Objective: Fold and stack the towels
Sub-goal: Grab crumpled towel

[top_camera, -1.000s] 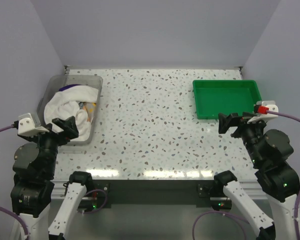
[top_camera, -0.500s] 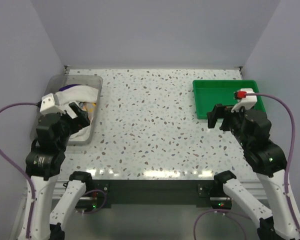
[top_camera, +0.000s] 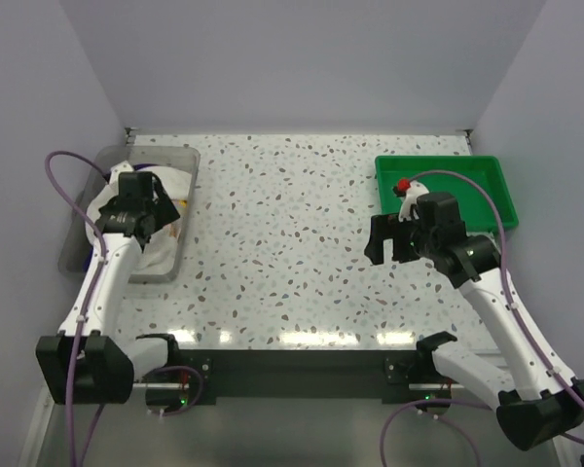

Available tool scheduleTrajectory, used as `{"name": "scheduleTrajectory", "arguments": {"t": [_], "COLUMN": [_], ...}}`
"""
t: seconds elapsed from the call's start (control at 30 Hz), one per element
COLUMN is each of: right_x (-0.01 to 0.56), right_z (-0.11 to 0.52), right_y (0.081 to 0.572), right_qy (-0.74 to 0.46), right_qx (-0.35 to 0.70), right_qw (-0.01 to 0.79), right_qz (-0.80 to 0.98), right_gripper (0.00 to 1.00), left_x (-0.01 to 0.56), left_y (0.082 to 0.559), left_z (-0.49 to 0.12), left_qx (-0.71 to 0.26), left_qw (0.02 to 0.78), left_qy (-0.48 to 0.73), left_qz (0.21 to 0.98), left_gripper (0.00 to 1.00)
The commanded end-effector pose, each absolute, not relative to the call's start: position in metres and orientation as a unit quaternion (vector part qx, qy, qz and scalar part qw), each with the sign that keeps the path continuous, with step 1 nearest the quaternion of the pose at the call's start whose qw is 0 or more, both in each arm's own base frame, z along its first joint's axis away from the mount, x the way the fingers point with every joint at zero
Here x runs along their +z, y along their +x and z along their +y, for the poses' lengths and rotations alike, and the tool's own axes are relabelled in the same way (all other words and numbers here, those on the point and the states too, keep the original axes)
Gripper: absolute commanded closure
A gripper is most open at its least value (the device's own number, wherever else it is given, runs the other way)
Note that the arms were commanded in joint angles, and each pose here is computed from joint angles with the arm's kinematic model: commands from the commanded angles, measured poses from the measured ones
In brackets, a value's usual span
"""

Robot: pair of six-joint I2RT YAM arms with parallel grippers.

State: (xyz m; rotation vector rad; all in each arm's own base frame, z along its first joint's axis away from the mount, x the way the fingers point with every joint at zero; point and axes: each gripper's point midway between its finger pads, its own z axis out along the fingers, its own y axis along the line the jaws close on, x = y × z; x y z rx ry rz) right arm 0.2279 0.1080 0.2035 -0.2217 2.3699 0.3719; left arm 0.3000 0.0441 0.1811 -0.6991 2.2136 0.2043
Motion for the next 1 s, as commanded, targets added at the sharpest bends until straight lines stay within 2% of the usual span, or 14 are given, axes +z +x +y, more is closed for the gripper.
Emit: {"name": "scheduleTrajectory", "arguments": {"t": [0.0,0.2,0.43,0.5,0.53,0.63,0.67,0.7,0.73,0.77,0.83,0.97], "right_x": [0.208,0.208,0.208,0.208,0.208,0.208,0.207,0.208,0.208,0.209,0.209,0.21], "right_z": [0.128,0.139,0.145,0.145,0.144,0.143,0.143,0.143,0.143,0.143,0.143,0.141], "right_y": [0.22,0.215,0.213,0.212,0.212,0.212,0.212,0.213,0.213,0.213,0.213,0.213], "right_qy": [-0.11,-0.123,-0.137,-0.139,-0.139,-0.139,-0.138,-0.139,-0.138,-0.139,-0.139,-0.139], "right_qx": [0.203,0.234,0.239,0.237,0.236,0.233,0.232,0.232,0.232,0.232,0.231,0.226], "right_qw": [0.354,0.352,0.353,0.353,0.355,0.357,0.356,0.358,0.358,0.358,0.358,0.359], "right_qz": [0.906,0.898,0.894,0.894,0.894,0.894,0.895,0.894,0.894,0.894,0.894,0.895], "right_gripper": [0.01,0.01,0.01,0.01,0.01,0.01,0.01,0.01,0.01,0.01,0.01,0.01], "left_x": [0.178,0.139,0.094,0.09,0.086,0.087,0.089,0.09,0.091,0.092,0.098,0.129], "left_y": [0.316,0.324,0.325,0.326,0.325,0.326,0.328,0.329,0.33,0.332,0.334,0.338], "left_z": [0.093,0.116,0.112,0.11,0.109,0.107,0.108,0.107,0.106,0.104,0.104,0.106], "left_qx": [0.124,0.101,0.087,0.082,0.079,0.073,0.071,0.068,0.064,0.061,0.06,0.06], "left_qw": [0.41,0.383,0.337,0.337,0.335,0.344,0.349,0.352,0.354,0.356,0.362,0.387], "left_qy": [-0.343,-0.396,-0.427,-0.427,-0.427,-0.419,-0.416,-0.411,-0.403,-0.398,-0.388,-0.376], "left_qz": [0.836,0.828,0.835,0.835,0.836,0.837,0.837,0.838,0.841,0.843,0.846,0.84], "left_gripper": [0.0,0.0,0.0,0.07,0.11,0.4,0.59,0.67,0.81,0.88,1.0,1.0]}}
